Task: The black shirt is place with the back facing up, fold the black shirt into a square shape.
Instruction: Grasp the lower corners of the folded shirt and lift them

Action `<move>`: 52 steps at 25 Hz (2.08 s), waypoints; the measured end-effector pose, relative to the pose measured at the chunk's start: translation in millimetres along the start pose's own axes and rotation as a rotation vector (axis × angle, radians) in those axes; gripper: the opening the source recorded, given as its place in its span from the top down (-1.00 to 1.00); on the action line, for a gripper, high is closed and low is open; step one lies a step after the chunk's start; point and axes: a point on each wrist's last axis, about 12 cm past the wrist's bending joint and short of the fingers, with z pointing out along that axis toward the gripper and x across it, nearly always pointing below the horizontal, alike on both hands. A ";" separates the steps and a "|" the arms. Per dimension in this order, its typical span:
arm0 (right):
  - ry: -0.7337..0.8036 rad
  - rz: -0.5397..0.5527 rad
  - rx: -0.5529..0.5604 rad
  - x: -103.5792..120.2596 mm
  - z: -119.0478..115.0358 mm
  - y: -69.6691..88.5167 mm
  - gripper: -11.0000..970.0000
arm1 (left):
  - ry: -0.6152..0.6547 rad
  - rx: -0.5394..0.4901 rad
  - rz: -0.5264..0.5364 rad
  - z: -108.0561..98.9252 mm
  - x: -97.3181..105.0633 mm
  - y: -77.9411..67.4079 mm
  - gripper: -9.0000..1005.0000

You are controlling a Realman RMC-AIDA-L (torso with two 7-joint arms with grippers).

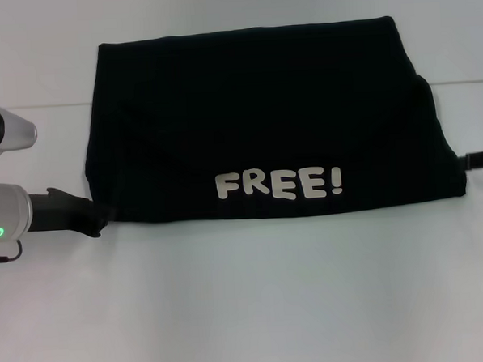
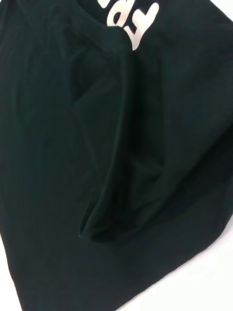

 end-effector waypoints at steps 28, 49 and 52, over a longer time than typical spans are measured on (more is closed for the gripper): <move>0.035 -0.066 -0.007 9.6 20.5 18.4 0.72 | -0.005 -0.023 0.007 -0.3 -1.3 3.8 0.92; 0.122 -0.114 -0.245 76.0 -48.2 -8.4 0.90 | 0.065 0.249 -0.148 -44.5 32.7 -11.7 0.92; 0.133 -0.124 -0.286 92.9 -60.2 -13.4 0.90 | 0.070 0.313 -0.159 -53.9 43.1 -15.2 0.92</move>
